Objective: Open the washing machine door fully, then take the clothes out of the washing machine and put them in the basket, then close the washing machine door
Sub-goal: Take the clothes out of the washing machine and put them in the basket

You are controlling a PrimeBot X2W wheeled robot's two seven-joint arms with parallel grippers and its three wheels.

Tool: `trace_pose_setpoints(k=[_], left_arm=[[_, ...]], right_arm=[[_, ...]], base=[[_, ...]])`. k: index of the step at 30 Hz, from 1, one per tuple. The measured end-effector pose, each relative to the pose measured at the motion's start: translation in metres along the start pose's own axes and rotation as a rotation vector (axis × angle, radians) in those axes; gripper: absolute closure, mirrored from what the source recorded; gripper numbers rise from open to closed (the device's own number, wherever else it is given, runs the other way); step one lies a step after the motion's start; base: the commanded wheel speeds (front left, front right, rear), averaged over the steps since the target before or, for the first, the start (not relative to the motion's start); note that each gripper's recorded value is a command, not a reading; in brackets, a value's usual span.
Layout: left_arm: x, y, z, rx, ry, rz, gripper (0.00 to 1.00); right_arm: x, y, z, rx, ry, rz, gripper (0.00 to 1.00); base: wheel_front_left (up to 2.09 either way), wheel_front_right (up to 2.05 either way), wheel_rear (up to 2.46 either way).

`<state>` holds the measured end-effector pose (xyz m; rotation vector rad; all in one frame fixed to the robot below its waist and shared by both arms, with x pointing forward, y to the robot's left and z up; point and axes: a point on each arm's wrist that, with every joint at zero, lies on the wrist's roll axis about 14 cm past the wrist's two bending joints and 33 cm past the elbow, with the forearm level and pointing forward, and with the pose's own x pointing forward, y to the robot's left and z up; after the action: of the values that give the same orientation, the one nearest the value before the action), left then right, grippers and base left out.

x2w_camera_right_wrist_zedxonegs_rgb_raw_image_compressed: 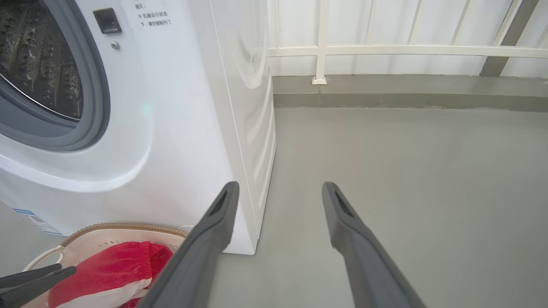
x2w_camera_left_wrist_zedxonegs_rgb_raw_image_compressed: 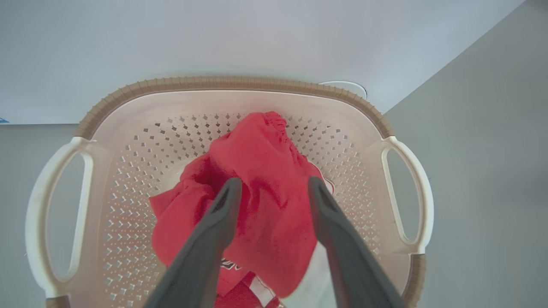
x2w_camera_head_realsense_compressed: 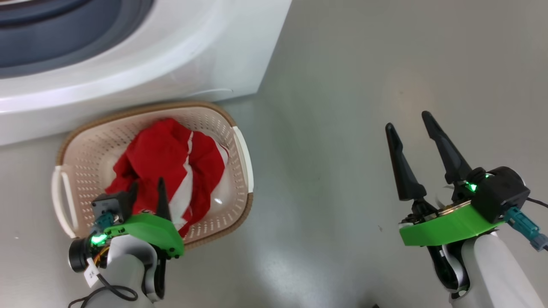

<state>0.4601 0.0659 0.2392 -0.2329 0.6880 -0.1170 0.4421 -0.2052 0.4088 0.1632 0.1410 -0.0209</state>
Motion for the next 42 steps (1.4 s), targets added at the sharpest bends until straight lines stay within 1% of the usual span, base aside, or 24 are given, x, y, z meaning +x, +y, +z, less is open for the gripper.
trace_pose_setpoints(k=[5,9,13,15,20,23,29,33,42], left_arm=[[-0.011,-0.002,0.03,-0.003,-0.086,0.01,0.0],[-0.029,-0.005,0.054,0.003,-0.173,0.001,0.0],[-0.059,-0.012,0.092,0.032,-0.318,-0.02,0.0],[-0.065,-0.013,0.1,0.036,-0.345,-0.023,0.0],[-0.104,-0.026,0.141,0.072,-0.509,-0.053,0.0],[-0.127,-0.031,0.158,0.094,-0.586,-0.065,0.0],[-0.166,-0.029,0.168,0.142,-0.664,-0.056,0.0],[-0.188,-0.022,0.17,0.167,-0.701,-0.023,0.0],[-0.226,-0.003,0.16,0.182,-0.695,0.047,0.0]], right_arm=[[-0.004,0.012,0.005,0.009,-0.01,0.034,0.0],[-0.007,0.02,0.013,0.004,-0.027,0.058,0.0],[-0.018,0.027,0.015,0.009,-0.025,0.078,0.0],[-0.02,0.029,0.017,0.005,-0.03,0.083,0.0],[-0.028,0.037,0.027,0.004,-0.053,0.104,0.0],[-0.035,0.04,0.03,0.008,-0.058,0.11,0.0],[-0.049,0.046,0.037,0.009,-0.075,0.125,0.0],[-0.059,0.047,0.042,0.011,-0.088,0.123,0.0],[-0.084,0.046,0.042,0.007,-0.094,0.115,0.0]], base=[[0.0,0.0,0.0],[0.0,0.0,0.0],[0.0,0.0,0.0],[0.0,0.0,0.0],[0.0,0.0,0.0],[0.0,0.0,0.0],[0.0,0.0,0.0],[0.0,0.0,0.0],[0.0,0.0,0.0]])
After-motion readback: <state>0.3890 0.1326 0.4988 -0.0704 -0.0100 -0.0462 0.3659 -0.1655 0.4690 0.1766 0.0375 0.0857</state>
